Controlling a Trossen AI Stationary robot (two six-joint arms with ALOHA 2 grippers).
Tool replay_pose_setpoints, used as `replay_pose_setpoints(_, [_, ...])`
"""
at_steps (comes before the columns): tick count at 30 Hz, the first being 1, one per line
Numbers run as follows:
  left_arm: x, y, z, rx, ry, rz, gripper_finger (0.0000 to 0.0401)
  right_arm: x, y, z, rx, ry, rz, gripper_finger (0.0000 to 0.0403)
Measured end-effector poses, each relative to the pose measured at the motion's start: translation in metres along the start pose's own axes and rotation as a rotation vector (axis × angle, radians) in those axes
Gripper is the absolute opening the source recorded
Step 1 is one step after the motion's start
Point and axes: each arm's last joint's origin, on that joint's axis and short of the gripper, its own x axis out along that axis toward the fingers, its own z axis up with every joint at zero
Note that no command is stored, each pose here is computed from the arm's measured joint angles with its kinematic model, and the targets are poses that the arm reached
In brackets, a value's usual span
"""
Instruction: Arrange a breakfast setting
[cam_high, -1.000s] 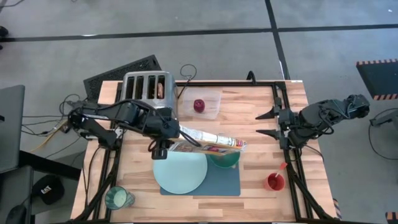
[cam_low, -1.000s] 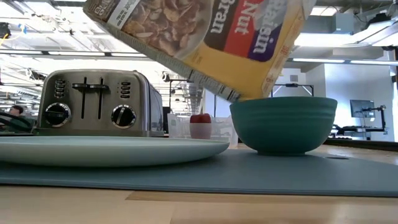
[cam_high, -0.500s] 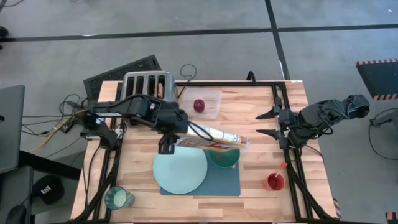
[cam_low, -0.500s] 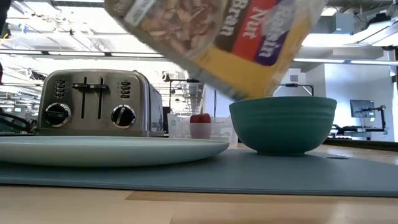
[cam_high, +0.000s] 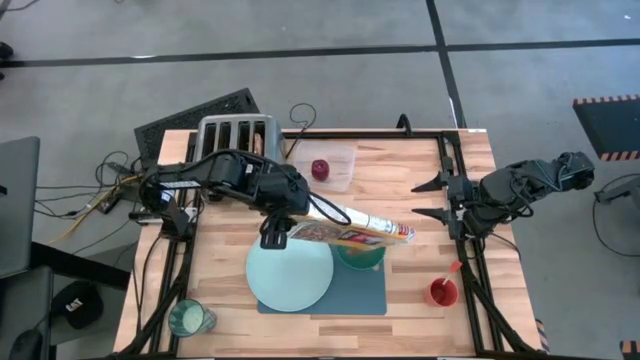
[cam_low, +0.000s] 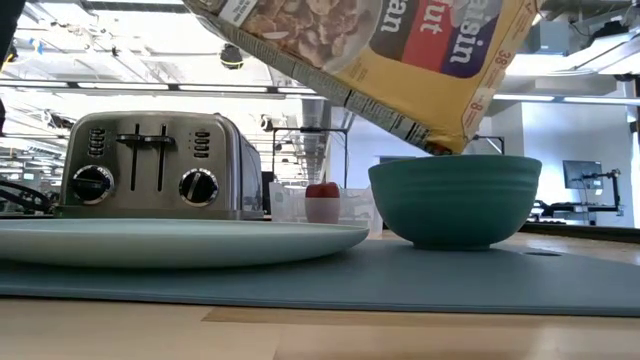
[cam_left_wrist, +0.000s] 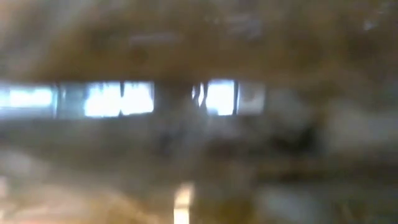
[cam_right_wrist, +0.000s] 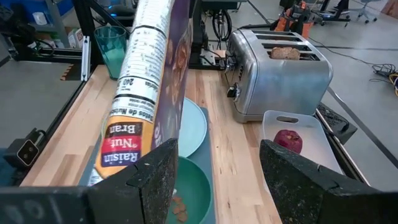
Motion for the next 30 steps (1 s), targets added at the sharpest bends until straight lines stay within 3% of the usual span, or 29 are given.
replay_pose_setpoints(6, [0.021,0.004,-0.003,-0.031,0.087,-0.001,0.0145,0.0,0.0,0.0,0.0,0.0,0.0,0.0255])
replay_pose_setpoints(13, [0.018,0.006,-0.003,-0.021,0.071,0.077,0.0146,0.0,0.0,0.0,0.0,0.0,0.0,0.0255])
replay_pose_setpoints(19, [0.019,0.004,-0.003,-0.015,0.076,-0.006,0.0145,0.0,0.0,0.0,0.0,0.001,0.0,0.0255])
replay_pose_setpoints(24, [0.019,0.005,-0.003,-0.014,0.074,0.036,0.0147,0.0,0.0,0.0,0.0,0.001,0.0,0.0255])
replay_pose_setpoints(30, [0.019,0.004,-0.003,-0.016,0.075,0.008,0.0145,0.0,0.0,0.0,0.0,0.001,-0.001,0.0255])
